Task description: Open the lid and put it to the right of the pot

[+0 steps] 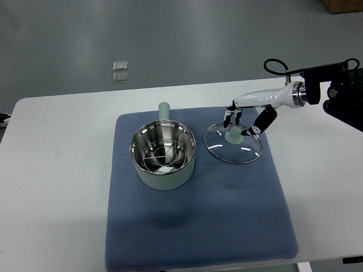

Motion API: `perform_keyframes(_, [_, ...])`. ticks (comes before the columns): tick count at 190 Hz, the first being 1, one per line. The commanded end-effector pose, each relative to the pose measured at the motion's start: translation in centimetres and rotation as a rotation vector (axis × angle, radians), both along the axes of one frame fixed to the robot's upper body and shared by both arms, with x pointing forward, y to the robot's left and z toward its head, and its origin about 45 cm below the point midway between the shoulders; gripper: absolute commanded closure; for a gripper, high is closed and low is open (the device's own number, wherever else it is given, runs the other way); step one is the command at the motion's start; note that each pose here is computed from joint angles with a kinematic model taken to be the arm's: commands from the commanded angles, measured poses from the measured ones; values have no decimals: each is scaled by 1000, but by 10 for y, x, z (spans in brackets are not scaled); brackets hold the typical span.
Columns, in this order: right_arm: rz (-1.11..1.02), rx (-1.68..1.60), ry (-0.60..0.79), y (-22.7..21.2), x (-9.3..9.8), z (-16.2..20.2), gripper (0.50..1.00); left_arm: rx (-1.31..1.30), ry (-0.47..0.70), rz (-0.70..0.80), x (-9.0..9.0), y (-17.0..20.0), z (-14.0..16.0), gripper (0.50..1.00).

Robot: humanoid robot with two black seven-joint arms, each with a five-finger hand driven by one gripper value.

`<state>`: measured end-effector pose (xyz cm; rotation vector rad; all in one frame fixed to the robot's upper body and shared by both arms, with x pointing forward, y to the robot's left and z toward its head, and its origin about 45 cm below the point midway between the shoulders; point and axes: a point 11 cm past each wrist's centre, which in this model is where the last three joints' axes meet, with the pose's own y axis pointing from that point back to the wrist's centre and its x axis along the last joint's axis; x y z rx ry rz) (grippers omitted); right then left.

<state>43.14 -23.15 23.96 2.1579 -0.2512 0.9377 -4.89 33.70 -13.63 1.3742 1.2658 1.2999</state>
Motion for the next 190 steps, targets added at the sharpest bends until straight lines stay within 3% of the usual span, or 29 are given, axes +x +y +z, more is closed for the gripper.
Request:
perform_keyframes(1, [-2, 21, 19, 4, -1, -1, 581, 0, 0, 0, 0, 0, 0, 500])
perform_keyframes(54, [-127, 267, 129, 4, 6, 17, 574, 0, -1, 0, 0, 0, 0, 500])
perform_keyframes(83, [-340, 531, 238, -12, 23, 28, 574, 0, 0, 0, 0, 0, 0, 500])
perform_keyframes(100, [-520, 685, 343, -29, 30, 17, 574, 0, -1, 0, 0, 0, 0, 500])
perform_keyframes(110, [-520, 685, 343, -29, 30, 17, 574, 0, -1, 0, 0, 0, 0, 500])
perform_keyframes(111, [-611, 768, 397, -36, 34, 13, 574, 0, 0, 0, 0, 0, 0, 500])
perform_keyframes(129, [-739, 913, 494, -43, 40, 5, 574, 0, 0, 0, 0, 0, 0, 500])
perform_keyframes(190, [-958, 1154, 831, -34, 40, -21, 574, 0, 0, 0, 0, 0, 0, 500])
